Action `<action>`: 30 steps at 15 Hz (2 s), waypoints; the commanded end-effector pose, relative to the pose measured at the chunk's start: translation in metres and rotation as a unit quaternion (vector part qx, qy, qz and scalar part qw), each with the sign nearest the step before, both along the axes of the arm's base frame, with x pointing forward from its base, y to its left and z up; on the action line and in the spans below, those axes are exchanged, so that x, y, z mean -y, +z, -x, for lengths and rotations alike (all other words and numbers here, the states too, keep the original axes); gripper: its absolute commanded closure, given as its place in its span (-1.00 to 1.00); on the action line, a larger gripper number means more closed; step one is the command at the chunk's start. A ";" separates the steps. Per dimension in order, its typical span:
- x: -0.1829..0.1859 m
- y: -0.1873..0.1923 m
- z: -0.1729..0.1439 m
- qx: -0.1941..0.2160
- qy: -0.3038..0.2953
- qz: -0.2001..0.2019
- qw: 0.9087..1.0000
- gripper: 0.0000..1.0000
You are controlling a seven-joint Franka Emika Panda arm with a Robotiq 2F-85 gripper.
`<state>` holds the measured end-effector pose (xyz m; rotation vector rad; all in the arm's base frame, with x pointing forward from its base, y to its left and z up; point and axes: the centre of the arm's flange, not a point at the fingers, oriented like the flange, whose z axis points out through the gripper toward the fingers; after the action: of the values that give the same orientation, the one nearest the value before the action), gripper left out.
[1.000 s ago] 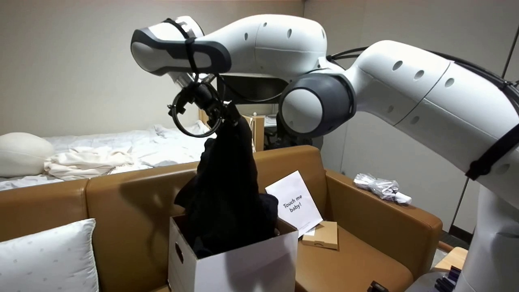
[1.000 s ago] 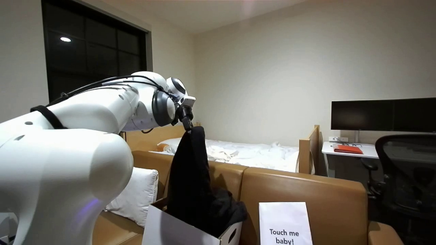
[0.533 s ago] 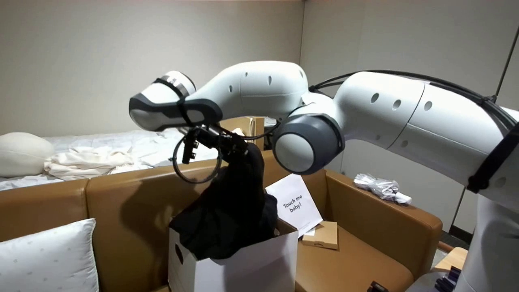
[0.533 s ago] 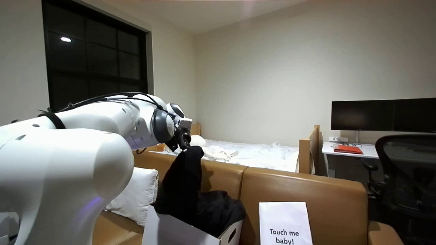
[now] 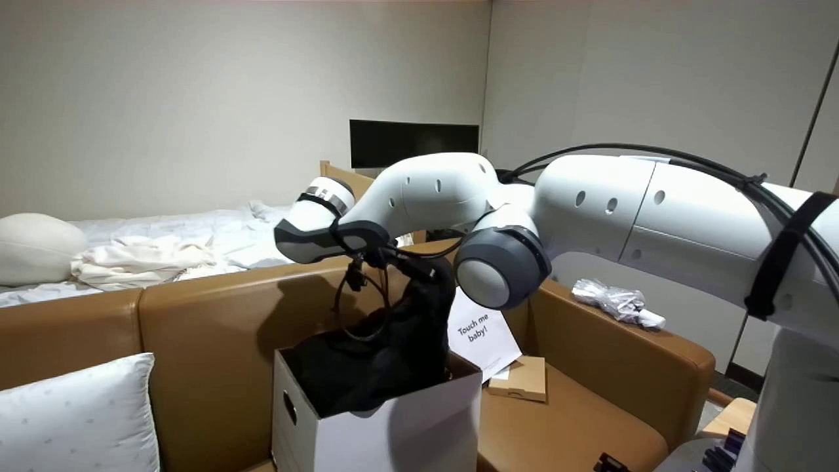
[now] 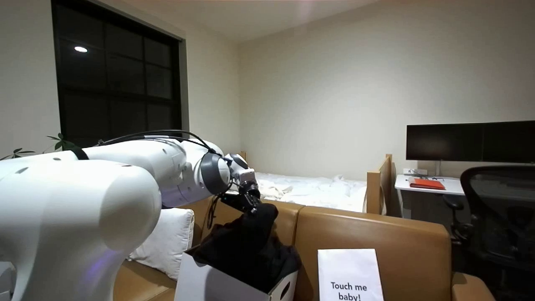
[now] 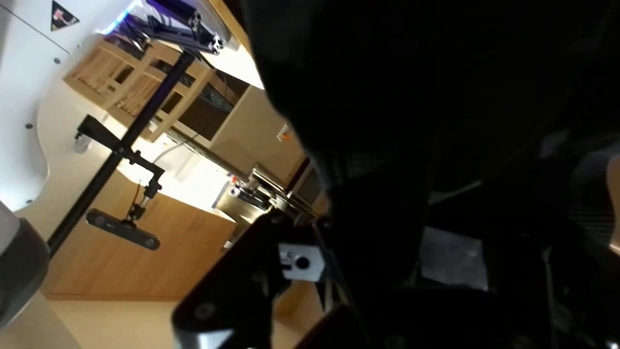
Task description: Pick up the black cloth from the sofa and put it in the box
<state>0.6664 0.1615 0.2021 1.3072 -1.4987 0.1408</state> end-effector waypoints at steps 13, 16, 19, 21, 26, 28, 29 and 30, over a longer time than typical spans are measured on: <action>-0.059 -0.036 0.068 0.063 -0.176 -0.183 0.965 1.00; -0.049 -0.028 0.043 0.138 -0.153 -0.157 0.966 1.00; -0.047 -0.022 0.041 0.164 -0.150 -0.163 0.961 1.00; -0.045 -0.012 0.037 0.167 -0.153 -0.179 0.957 0.47; -0.037 0.053 0.000 0.215 -0.128 -0.224 0.942 -0.16; -0.037 0.107 -0.018 0.237 -0.106 -0.253 0.932 -0.43; -0.037 0.131 -0.024 0.238 -0.098 -0.277 0.926 -0.53; -0.036 0.158 -0.028 0.249 -0.076 -0.288 0.922 -0.65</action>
<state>0.7086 0.2136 0.2902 1.5228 -2.1717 -0.0853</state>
